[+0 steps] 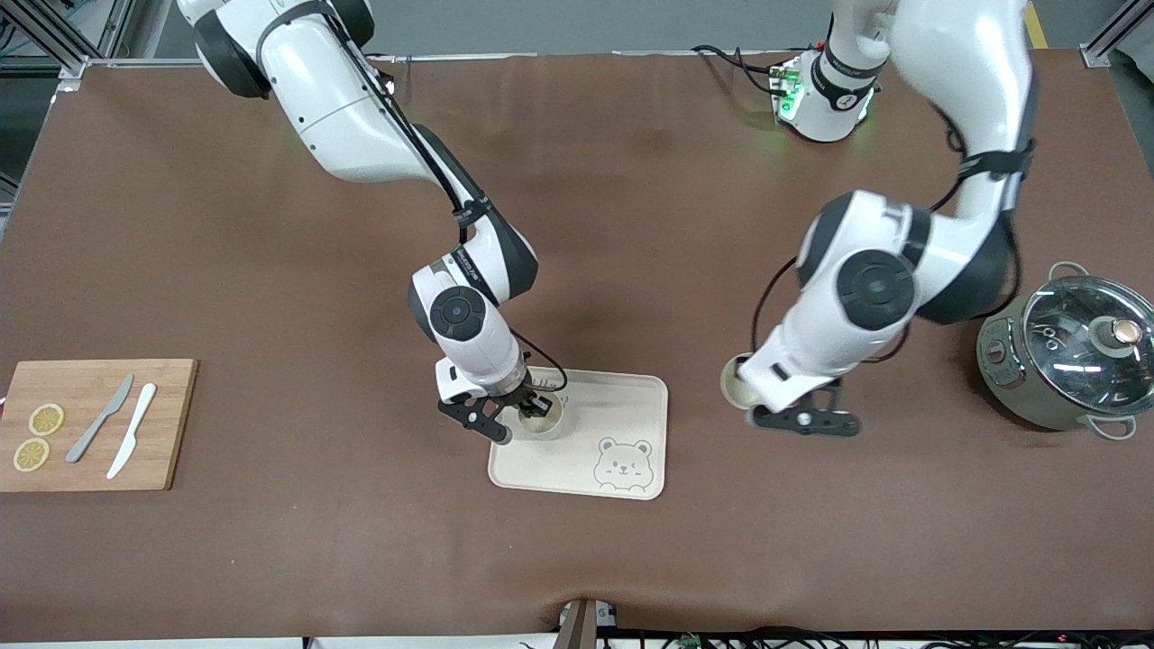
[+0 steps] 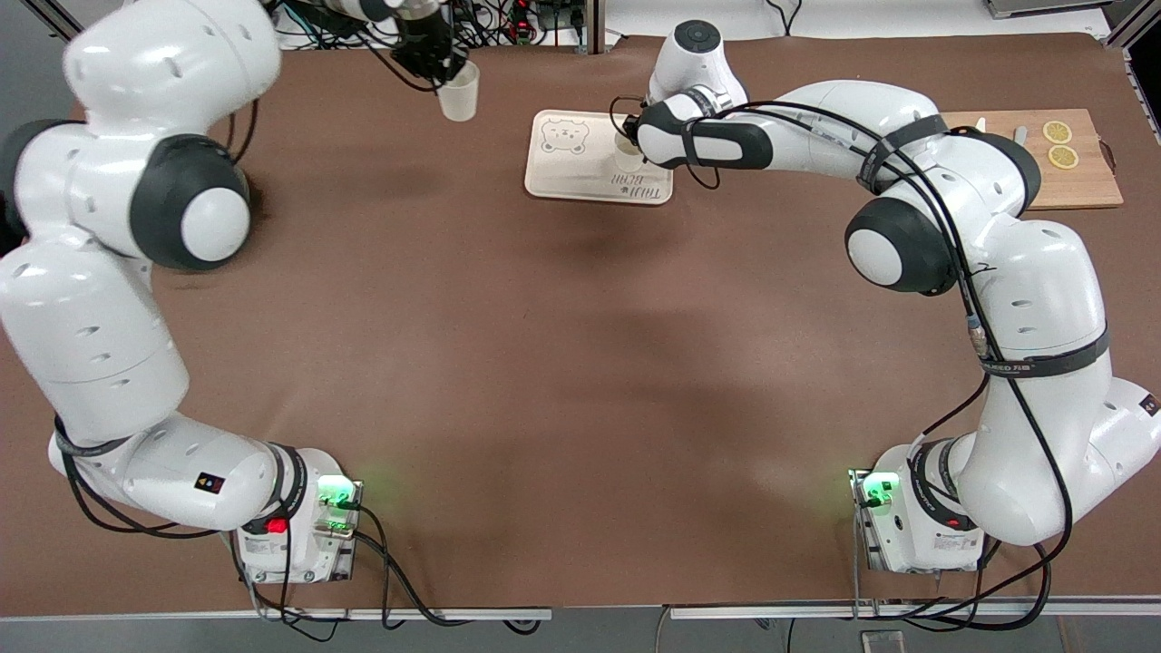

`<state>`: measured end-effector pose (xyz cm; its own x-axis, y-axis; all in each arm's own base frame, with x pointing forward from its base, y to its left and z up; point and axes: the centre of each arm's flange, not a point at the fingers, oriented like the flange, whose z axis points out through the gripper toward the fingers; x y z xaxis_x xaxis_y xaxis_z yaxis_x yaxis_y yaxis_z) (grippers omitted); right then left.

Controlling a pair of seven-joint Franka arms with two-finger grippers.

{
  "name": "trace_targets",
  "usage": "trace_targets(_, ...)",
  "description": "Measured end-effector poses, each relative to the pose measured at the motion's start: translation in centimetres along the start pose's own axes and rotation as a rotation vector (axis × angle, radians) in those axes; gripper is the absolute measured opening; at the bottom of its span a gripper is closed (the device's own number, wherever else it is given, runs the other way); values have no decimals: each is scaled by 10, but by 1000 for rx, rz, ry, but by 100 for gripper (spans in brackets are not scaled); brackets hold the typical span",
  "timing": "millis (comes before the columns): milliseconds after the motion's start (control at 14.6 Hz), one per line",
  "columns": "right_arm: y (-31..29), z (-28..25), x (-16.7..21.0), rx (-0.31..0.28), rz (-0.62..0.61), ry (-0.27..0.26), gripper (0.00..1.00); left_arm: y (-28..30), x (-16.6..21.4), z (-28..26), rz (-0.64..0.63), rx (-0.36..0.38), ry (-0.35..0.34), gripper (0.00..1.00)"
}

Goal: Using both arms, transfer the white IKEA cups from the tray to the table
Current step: 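Move the left gripper's cup toward the pot while the right gripper moves its cup, then lower both held cups onto the table and open the left gripper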

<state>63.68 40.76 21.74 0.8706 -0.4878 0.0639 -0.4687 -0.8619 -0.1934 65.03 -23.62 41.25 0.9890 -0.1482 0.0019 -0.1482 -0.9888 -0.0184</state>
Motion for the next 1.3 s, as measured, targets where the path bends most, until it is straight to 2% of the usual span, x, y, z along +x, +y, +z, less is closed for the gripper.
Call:
trace_targets(137,-1,-2,1,2,0,1,4,-34,-18,0,24,2,-2,4)
trace_targets(342,-4,-13,3,-26,-2,-12,4,-76,-53,19,61,2,46,4)
trace_targets(547,-3,-61,25,-56,-43,-14,4,-118,-92,50,100,-25,73,4)
trace_targets(753,31,-138,73,-117,-109,-53,4,-155,-126,87,135,-81,119,4)
trace_targets(889,61,-170,99,-136,-156,-73,4,-172,-143,109,151,-102,136,4)
trace_targets(1300,155,-163,144,-157,-300,-109,4,-186,-157,142,173,-82,177,4)
